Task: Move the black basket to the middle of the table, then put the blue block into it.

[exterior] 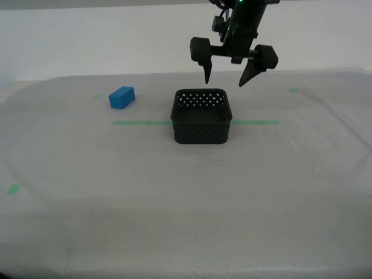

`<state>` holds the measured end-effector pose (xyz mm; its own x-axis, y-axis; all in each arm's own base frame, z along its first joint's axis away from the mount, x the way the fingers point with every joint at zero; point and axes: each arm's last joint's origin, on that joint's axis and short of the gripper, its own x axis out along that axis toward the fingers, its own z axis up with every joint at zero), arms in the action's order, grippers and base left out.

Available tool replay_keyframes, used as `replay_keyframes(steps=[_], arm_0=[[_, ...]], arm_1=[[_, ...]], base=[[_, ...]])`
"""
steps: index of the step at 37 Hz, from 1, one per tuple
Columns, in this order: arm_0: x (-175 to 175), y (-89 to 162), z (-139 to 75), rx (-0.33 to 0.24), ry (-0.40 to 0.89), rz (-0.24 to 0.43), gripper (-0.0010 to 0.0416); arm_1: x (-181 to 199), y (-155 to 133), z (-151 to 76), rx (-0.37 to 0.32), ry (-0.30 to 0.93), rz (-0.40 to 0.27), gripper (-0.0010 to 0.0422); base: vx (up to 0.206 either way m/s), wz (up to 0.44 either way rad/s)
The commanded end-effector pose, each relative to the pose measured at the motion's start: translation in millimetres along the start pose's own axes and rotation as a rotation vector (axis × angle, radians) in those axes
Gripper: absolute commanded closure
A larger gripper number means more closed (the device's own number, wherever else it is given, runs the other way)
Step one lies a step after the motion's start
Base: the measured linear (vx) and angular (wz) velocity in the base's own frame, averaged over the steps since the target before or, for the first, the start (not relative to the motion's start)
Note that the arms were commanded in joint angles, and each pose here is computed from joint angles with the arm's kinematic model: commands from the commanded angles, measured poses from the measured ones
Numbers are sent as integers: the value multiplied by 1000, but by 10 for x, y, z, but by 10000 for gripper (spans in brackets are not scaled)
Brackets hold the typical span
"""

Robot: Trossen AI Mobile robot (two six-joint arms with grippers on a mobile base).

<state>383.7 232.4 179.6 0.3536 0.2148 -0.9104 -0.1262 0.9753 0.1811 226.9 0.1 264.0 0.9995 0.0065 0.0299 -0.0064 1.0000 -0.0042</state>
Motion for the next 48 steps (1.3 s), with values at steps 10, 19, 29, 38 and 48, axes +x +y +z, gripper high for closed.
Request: replay_keyframes(steps=[10, 19, 29, 38, 48], arm_0=[[-587, -65, 16, -32, -64, -101, 6], [-867, -206, -34, -25, -96, -122, 5], [-1094, -577, -207, 9, -110, -172, 5], [-1177, -977, -416, 60, -100, -217, 5], [-1178, -1347, -592, 138, -118, -255, 5]], arm_1=[[1, -1, 11, 1, -7, 0, 412], [0, 0, 9, 1, -6, 0, 412], [0, 0, 10, 1, -7, 0, 412], [0, -1, 10, 1, -7, 0, 412], [0, -1, 10, 1, -7, 0, 412]], base=[[0, 0], [0, 0], [0, 0], [0, 0], [0, 0]])
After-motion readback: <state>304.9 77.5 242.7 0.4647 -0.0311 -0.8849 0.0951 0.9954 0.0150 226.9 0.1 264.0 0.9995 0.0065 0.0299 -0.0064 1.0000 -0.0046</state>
